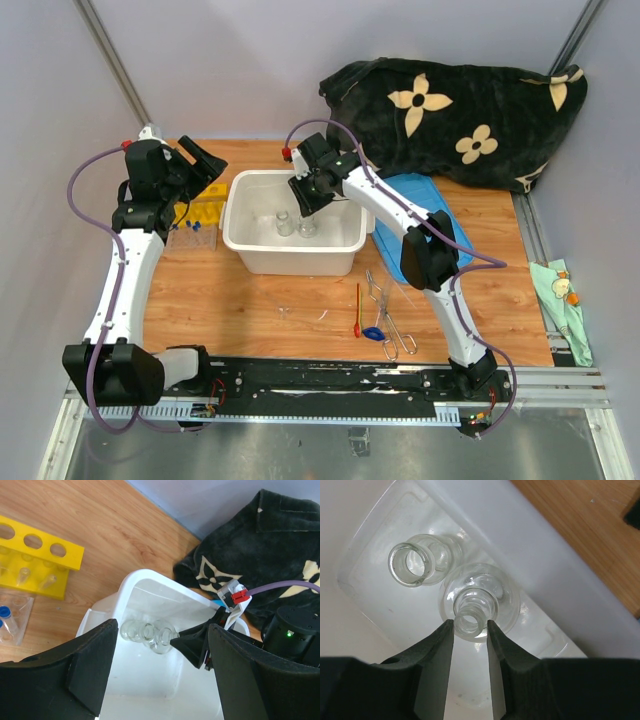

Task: Organize the chemistry lab equipment
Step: Place the chemistry item in the storage box.

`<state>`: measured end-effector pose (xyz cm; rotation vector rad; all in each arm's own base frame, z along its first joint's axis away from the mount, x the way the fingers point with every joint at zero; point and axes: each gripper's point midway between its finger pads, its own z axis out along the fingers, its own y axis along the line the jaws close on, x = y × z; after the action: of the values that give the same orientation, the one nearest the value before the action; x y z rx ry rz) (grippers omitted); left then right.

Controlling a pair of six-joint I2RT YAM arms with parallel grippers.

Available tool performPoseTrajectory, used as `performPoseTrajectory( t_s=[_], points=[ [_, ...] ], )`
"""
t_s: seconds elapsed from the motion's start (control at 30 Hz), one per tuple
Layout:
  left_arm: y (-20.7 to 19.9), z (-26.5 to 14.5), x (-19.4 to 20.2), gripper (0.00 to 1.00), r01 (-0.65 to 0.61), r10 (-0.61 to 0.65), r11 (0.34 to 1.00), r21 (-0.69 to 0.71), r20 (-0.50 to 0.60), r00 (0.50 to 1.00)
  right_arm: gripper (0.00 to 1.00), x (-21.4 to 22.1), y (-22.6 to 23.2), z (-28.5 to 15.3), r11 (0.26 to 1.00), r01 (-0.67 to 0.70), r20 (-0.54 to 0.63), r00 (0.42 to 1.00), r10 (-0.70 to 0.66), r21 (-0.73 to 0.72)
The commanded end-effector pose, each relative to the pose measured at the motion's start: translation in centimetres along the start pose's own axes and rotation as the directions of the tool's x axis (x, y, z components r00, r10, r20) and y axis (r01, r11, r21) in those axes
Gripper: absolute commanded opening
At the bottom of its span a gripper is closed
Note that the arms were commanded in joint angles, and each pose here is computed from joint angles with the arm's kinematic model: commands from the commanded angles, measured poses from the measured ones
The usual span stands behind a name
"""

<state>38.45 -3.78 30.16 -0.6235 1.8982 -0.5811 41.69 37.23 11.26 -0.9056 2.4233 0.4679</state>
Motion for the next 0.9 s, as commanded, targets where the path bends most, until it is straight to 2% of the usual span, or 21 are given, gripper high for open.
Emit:
performPoseTrajectory(
  t_s=[0.0, 0.17, 0.6, 0.87],
  points=[
    [-0.6, -0.5, -0.3, 0.77, -0.002, 0.002, 1.000, 0.020, 0.022, 1.000, 0.34, -0.7, -0.4, -1.4, 1.000, -0.008, 0.028, 1.000, 0.008, 0.010],
    [-0.6, -0.6, -0.2, 0.77, 0.002, -0.002, 1.000, 0.021, 0.020, 1.000, 0.34, -1.7, -0.4, -3.6, 1.000, 0.001, 0.062, 0.998, -0.003, 0.030],
    [-1.6, -0.4, 0.0, 0.76, 0.004, -0.004, 0.997, 0.073, 0.004, 1.000, 0.35, -3.5, 0.8, -12.5, 0.999, 0.022, 0.191, 0.981, -0.031, 0.049],
    [-6.5, 0.0, -0.8, 0.76, -0.135, 0.137, 0.979, 0.154, -0.003, 0.991, 0.35, -1.2, -1.3, -19.0, 0.983, -0.013, 0.217, 0.976, -0.027, 0.182]
  ],
)
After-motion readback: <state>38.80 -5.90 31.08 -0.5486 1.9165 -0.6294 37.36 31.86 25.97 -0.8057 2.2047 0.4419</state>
